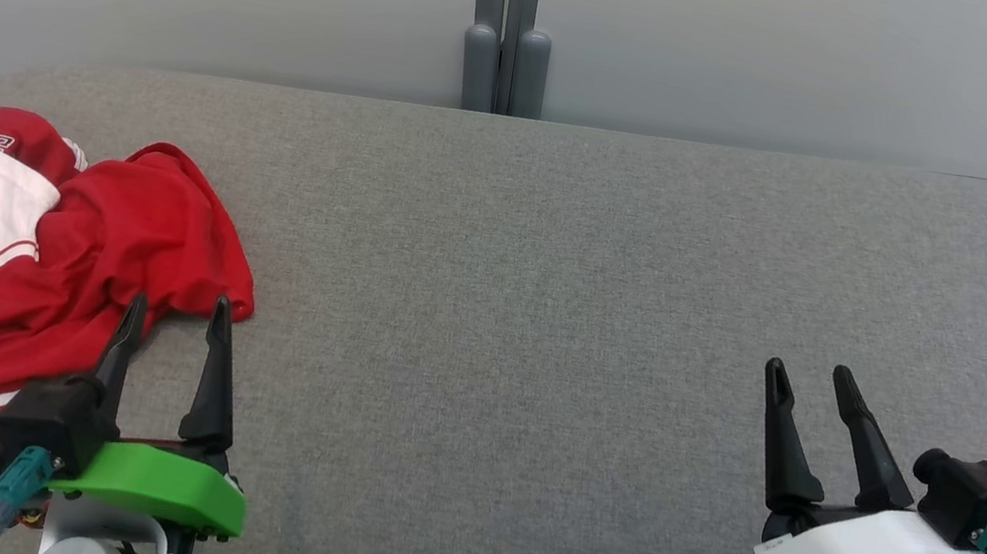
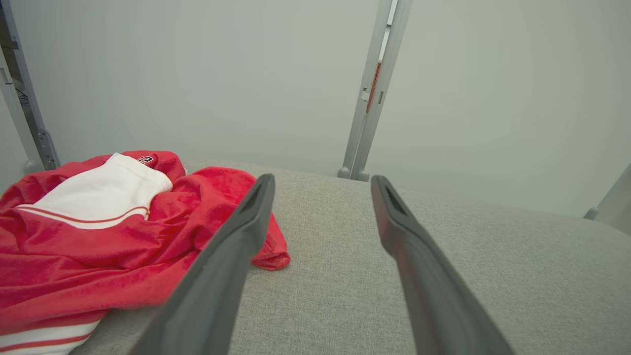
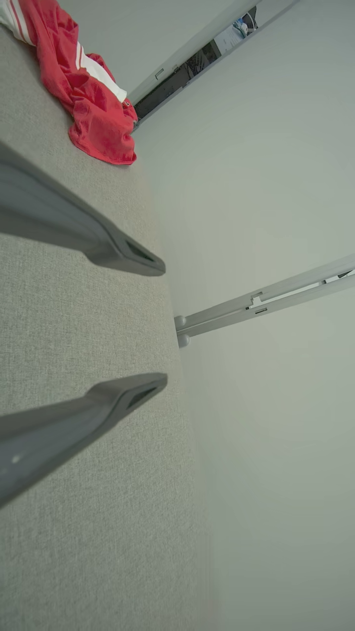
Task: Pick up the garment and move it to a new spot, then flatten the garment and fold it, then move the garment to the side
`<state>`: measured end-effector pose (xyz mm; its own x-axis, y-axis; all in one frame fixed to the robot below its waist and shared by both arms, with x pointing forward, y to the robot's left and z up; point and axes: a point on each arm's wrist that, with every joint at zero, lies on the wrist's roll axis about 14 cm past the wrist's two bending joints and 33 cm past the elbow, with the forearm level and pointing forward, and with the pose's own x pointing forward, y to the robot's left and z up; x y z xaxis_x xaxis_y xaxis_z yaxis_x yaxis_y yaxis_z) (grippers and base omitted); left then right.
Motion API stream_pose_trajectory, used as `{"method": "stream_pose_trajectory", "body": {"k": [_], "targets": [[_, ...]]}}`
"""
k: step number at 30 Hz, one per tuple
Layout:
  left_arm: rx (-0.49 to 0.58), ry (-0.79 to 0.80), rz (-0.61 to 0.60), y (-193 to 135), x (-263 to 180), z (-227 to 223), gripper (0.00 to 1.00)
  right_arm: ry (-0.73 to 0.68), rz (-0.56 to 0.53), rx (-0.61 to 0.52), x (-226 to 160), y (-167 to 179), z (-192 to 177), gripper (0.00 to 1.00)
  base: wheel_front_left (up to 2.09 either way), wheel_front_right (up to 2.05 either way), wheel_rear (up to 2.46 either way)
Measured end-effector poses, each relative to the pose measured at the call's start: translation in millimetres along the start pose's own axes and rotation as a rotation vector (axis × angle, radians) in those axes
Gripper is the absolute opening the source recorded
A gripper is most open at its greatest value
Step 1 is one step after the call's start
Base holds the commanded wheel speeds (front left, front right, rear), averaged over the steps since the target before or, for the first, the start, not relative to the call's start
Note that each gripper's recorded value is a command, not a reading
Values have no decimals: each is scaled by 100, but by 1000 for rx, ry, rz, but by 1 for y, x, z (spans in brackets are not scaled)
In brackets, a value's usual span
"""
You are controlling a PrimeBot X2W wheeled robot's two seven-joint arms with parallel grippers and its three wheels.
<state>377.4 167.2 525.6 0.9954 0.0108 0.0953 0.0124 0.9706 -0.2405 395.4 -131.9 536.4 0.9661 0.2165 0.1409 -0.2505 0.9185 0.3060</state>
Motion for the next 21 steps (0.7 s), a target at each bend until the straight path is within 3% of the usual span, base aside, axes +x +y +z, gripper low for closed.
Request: {"method": "stream_pose_trajectory", "body": {"k": [21], "targets": [[135,-44,-28,-5,-1,6,100,-7,37,-140,2,6,-3,100,0,0,0]]}}
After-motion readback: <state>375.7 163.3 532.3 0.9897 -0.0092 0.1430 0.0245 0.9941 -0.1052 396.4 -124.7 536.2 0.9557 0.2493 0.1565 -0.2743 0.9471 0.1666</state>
